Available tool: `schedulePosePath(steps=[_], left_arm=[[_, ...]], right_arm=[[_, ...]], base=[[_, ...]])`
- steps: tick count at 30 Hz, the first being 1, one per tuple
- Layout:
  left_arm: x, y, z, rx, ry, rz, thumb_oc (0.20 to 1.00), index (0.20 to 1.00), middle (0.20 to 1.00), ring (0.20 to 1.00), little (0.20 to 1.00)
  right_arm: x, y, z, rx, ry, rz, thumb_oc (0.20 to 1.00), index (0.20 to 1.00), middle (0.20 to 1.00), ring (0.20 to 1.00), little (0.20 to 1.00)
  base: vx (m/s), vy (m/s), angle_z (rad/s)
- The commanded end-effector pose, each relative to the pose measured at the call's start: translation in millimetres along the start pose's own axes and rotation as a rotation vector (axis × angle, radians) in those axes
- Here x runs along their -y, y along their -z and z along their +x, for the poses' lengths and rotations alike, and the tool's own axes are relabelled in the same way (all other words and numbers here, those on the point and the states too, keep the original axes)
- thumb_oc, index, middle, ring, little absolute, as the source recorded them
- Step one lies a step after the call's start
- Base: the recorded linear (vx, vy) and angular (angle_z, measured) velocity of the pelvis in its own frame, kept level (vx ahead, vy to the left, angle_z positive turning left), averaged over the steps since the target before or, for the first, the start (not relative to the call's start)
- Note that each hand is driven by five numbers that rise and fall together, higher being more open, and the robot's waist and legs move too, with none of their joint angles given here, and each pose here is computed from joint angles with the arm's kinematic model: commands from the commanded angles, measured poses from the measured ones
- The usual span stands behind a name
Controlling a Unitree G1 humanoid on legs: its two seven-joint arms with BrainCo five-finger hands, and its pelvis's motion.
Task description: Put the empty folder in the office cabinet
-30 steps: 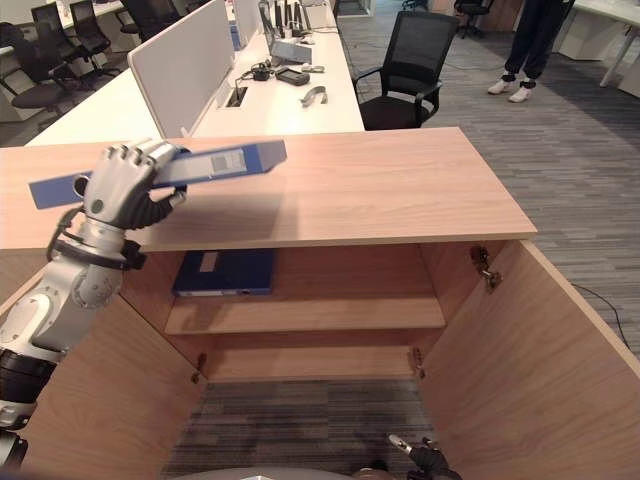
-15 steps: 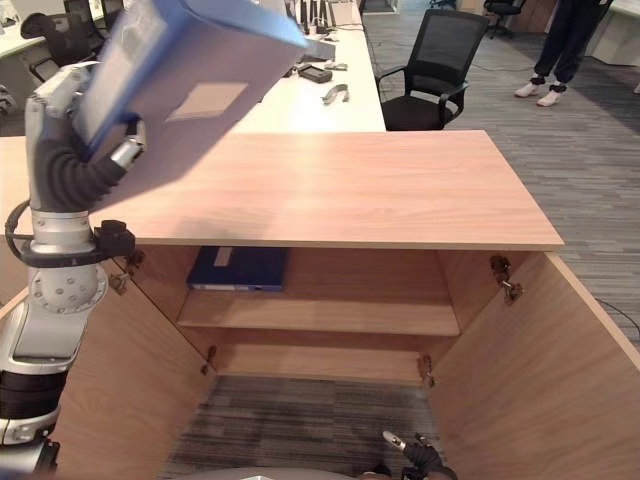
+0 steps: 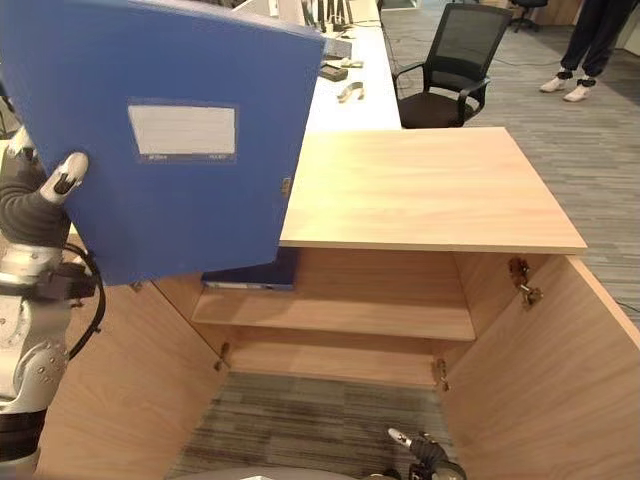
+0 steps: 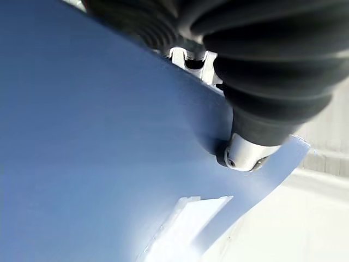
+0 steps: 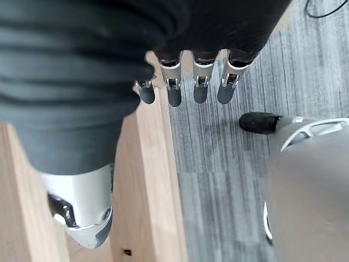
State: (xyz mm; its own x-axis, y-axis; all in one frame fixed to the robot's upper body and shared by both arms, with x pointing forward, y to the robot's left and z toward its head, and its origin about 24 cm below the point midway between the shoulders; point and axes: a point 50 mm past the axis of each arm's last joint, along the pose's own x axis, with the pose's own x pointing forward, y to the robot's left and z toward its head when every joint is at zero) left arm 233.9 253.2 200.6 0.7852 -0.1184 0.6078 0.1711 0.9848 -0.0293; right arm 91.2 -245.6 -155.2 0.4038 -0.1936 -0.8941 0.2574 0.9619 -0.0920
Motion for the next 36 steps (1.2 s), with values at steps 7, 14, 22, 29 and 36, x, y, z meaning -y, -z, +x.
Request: schedulePosePath(steps=[7, 14, 22, 29, 36], left_arm=[[-23.0, -30.1, 10.9, 0.136, -0.049, -0.023, 0.2, 0.2, 0.2, 0.2, 0.2], [-15.7, -17.9, 5.3, 0.065, -0.013, -0.031, 0.2, 0.2, 0.2, 0.2, 0.2], [9.3, 15.8, -8.7, -0.105, 0.078, -0.026, 0.2, 0.2, 0.2, 0.2, 0.2], [12.5, 22.1, -14.1, -0.167, 0.134, 0.004, 0.2, 0.2, 0.2, 0.2, 0.2], [16.6, 25.5, -17.7, -0.207, 0.185, 0.018, 0.2, 0.2, 0.2, 0.2, 0.2]], right_arm=[[-10.5, -18.6, 5.3, 0.035, -0.035, 0.019, 1.0, 1.0, 1.0, 1.0, 1.0], [-11.0, -18.4, 5.2, 0.034, -0.04, 0.018, 1.0, 1.0, 1.0, 1.0, 1.0], [-35.9, -67.7, 0.8, 0.248, -0.177, 0.0, 1.0, 1.0, 1.0, 1.0, 1.0], [-55.2, -110.5, -19.6, 0.469, -0.321, -0.022, 1.0, 1.0, 1.0, 1.0, 1.0], [-86.2, -152.5, -55.9, 0.663, -0.595, 0.006, 1.0, 1.0, 1.0, 1.0, 1.0]], base=[[0.0, 0.002, 0.0], [0.0, 0.0, 0.0], [0.0, 0.0, 0.0], [0.0, 0.0, 0.0], [-0.01, 0.005, -0.05]])
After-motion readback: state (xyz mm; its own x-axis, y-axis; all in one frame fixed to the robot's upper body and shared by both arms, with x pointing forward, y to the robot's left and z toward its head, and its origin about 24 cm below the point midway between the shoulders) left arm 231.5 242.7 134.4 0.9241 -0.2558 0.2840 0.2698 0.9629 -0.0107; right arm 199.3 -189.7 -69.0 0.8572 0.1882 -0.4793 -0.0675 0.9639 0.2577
